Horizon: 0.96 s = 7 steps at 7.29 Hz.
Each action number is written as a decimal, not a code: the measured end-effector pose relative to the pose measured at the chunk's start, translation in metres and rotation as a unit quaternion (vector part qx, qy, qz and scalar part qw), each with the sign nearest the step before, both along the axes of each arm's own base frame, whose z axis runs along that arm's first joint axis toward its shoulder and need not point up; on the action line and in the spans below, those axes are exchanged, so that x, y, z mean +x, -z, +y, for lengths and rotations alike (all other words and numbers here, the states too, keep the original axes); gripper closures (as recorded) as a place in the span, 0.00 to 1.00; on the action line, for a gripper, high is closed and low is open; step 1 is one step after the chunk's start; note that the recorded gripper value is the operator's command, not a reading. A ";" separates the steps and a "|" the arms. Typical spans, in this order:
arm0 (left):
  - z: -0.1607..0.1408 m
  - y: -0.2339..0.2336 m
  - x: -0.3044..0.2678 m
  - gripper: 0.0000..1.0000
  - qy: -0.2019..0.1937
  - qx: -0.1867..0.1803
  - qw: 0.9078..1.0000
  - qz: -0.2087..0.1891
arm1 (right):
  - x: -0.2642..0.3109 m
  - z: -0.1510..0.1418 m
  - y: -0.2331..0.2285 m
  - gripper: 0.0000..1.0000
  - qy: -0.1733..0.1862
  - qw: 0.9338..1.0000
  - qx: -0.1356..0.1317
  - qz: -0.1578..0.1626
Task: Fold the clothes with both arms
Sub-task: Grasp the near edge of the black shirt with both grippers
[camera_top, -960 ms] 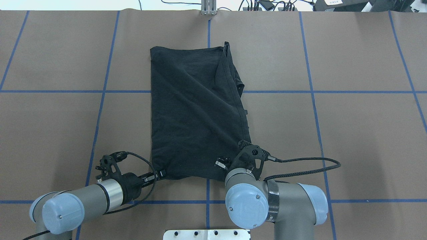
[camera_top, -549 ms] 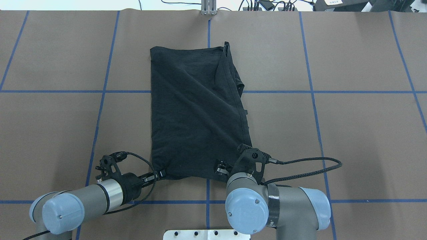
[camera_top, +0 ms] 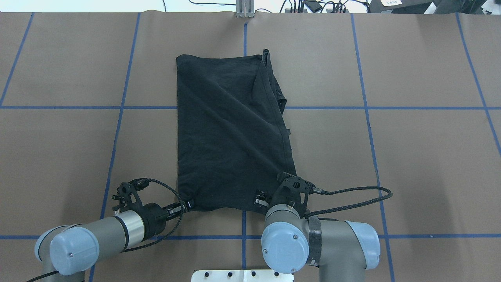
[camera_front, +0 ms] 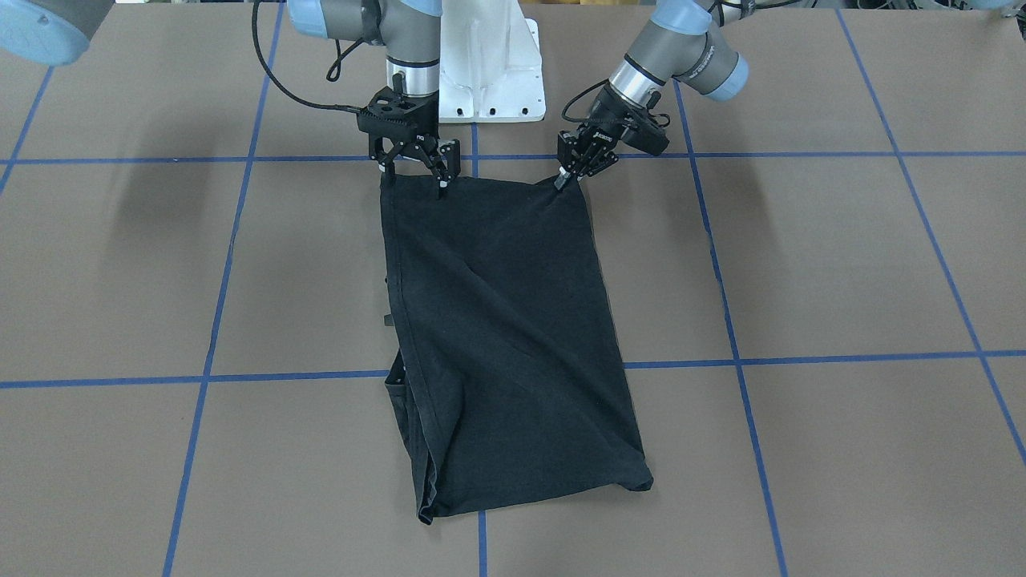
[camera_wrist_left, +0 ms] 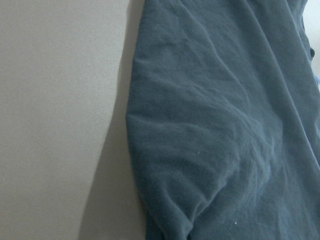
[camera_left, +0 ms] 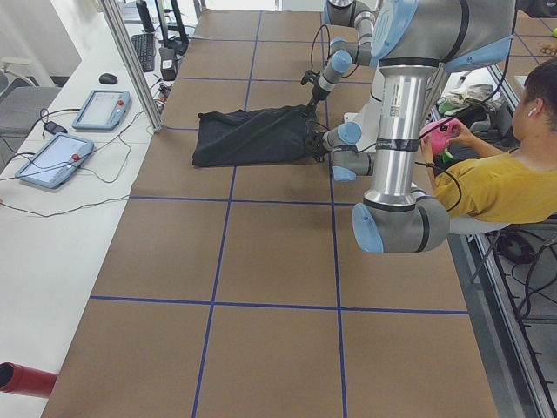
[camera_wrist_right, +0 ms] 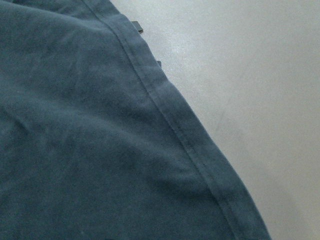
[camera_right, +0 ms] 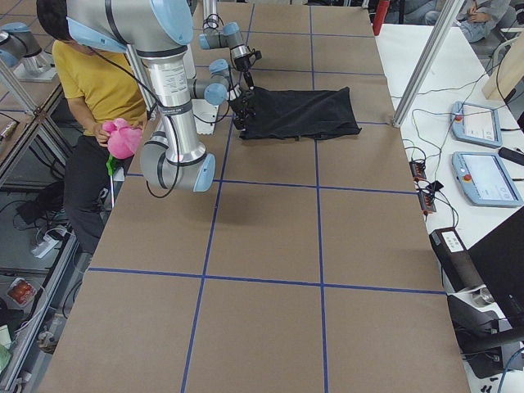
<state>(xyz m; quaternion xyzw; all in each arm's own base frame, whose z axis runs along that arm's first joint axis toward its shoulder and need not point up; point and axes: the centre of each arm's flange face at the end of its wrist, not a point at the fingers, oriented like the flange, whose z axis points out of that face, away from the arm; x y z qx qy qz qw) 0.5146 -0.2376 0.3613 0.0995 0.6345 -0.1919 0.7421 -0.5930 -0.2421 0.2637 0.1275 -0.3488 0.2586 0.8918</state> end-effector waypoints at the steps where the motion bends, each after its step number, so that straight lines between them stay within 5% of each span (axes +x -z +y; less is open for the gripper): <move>1: 0.000 0.000 0.000 1.00 0.000 0.000 1.000 0.000 | -0.001 0.000 -0.002 0.11 0.000 1.000 -0.001 0.002; 4: 0.000 -0.001 0.000 1.00 0.000 0.000 1.000 0.000 | -0.005 0.001 0.000 0.25 -0.003 1.000 -0.003 0.000; 7: 0.000 -0.001 0.000 1.00 0.000 0.000 1.000 -0.001 | -0.009 0.002 0.003 0.22 -0.012 1.000 -0.011 -0.007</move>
